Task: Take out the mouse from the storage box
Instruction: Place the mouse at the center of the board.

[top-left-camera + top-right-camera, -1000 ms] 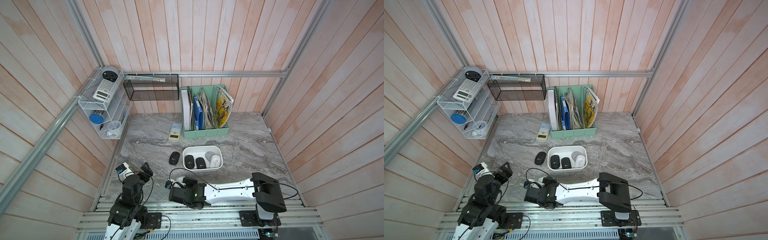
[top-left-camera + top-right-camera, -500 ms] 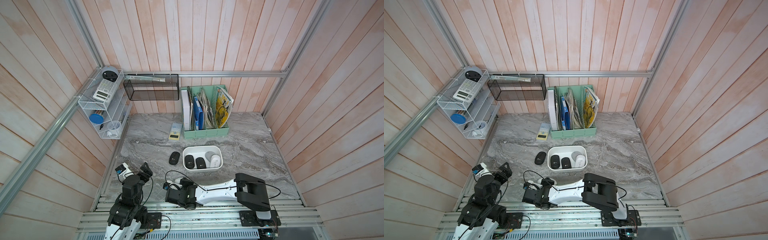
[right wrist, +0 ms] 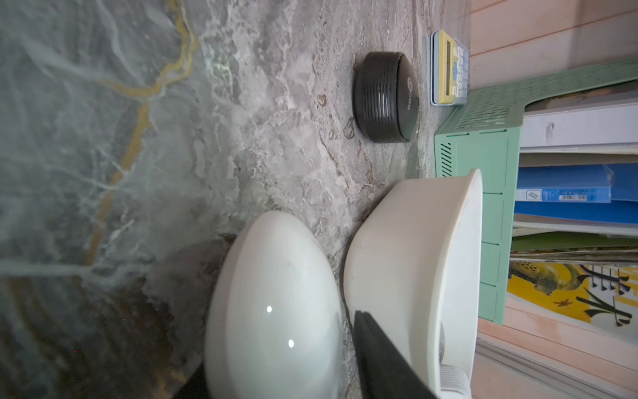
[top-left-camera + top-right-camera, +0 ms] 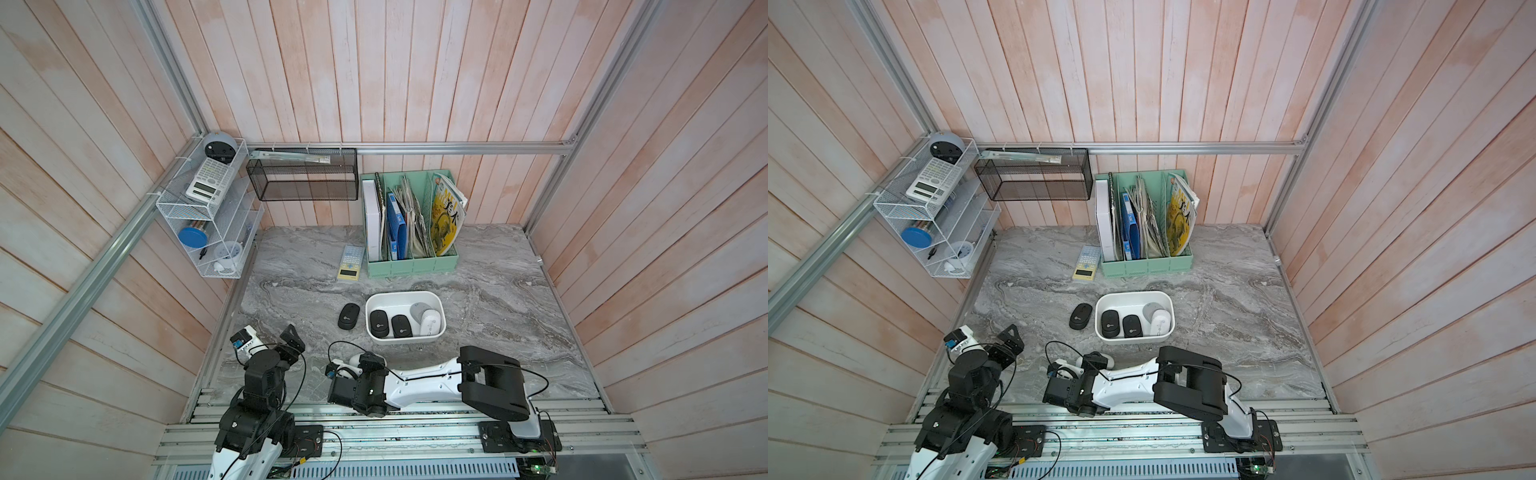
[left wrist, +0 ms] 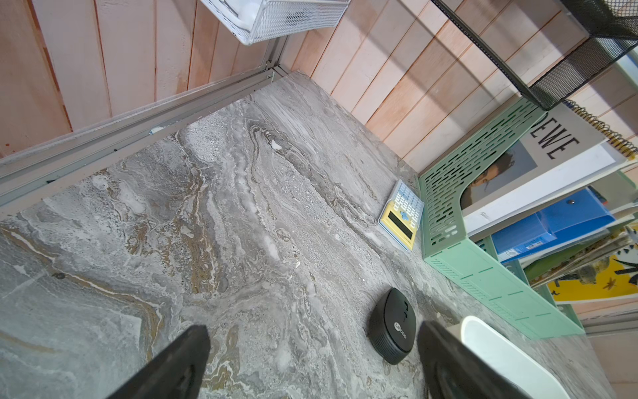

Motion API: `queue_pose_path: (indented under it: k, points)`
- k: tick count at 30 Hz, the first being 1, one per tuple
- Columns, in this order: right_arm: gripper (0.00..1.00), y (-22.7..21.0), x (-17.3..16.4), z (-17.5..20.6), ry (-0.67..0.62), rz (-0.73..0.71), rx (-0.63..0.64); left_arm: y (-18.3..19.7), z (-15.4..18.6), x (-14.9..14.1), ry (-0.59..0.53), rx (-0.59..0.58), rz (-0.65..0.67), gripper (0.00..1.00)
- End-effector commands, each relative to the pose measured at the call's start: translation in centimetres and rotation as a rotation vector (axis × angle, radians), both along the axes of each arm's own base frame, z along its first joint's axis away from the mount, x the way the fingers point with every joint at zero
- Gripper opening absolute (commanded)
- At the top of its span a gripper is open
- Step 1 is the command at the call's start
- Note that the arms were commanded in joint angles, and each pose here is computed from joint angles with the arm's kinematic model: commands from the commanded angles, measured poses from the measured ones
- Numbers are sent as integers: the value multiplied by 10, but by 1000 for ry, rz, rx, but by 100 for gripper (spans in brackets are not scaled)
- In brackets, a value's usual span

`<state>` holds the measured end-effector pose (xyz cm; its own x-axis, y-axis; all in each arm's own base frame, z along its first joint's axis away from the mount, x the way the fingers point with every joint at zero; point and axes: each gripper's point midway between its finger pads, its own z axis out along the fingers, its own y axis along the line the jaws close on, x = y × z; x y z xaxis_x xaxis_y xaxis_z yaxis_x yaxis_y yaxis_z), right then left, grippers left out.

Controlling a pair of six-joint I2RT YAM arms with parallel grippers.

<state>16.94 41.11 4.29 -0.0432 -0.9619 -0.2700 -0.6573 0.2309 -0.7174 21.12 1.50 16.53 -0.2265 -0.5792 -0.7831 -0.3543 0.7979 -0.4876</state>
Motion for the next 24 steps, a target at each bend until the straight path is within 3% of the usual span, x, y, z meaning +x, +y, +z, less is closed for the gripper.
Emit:
queue_pose_path:
  k: [1,7,14,24]
  points:
    - [61,2,-5,4,14,4,28,1,-2,-2,4,5,0,100]
    - [76,2,-14,8,51,13,52,0,-1,-1,1,3,-3,100]
    - [87,-3,-20,21,30,14,58,-1,-2,-1,1,3,-8,100]
    - [90,-12,-28,53,14,-4,126,-5,-2,1,0,2,-31,100]
